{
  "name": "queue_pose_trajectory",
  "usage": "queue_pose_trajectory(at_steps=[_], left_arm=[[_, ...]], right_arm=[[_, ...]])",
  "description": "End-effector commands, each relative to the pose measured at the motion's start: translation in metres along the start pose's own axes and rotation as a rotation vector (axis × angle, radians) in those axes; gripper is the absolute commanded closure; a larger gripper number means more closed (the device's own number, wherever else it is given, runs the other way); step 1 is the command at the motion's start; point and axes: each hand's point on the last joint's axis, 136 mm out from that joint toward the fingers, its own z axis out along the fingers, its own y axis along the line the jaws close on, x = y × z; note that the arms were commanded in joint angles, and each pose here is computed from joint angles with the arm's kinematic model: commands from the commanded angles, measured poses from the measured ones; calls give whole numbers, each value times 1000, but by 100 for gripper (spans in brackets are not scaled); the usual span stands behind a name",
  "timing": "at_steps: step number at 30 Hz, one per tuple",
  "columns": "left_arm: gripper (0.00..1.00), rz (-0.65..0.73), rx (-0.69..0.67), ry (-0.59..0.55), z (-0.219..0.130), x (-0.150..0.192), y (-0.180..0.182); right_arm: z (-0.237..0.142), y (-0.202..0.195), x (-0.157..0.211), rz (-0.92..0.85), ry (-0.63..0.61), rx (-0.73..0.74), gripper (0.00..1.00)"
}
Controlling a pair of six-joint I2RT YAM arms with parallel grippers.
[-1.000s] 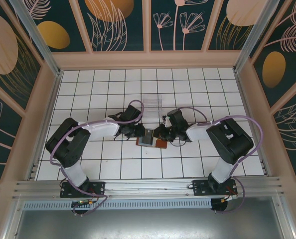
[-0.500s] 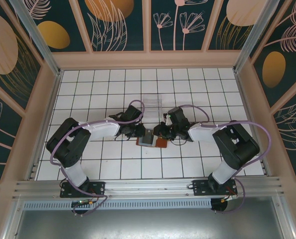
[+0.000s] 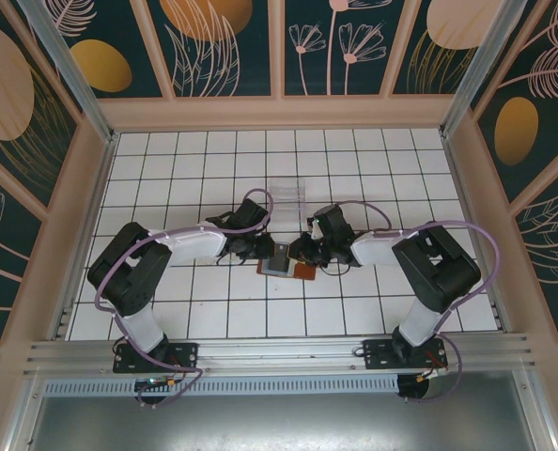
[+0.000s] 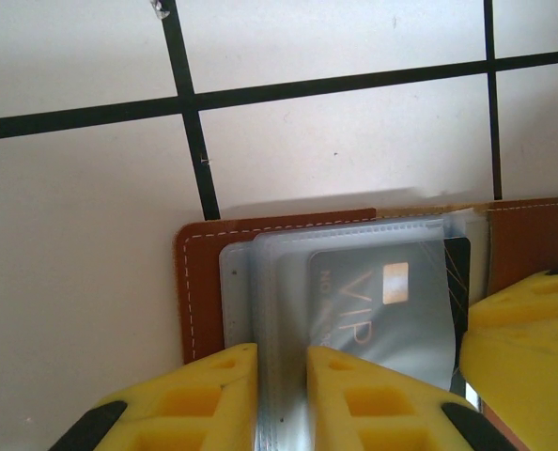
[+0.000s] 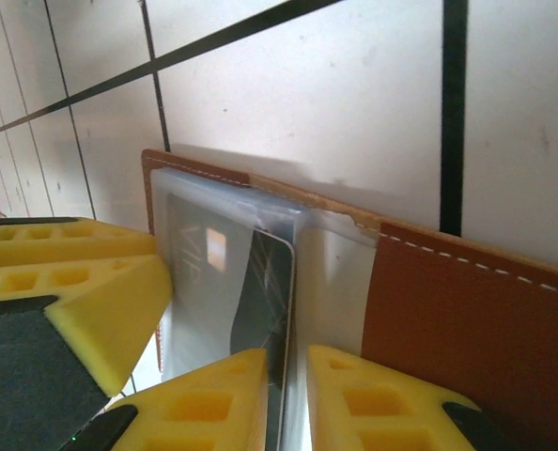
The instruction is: Take the credit cards out of the card holder
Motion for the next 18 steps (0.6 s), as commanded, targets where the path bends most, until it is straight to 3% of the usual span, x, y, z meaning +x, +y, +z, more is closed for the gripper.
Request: queue_pose_trajectory(at_steps=[1, 18], left_arm=[[78, -24, -143, 148, 17, 43, 38], [78, -19, -137, 161, 21, 47, 35]], right_arm=[[5, -4, -3, -6, -4, 19, 81], [11, 10, -3, -7, 13, -108, 89]])
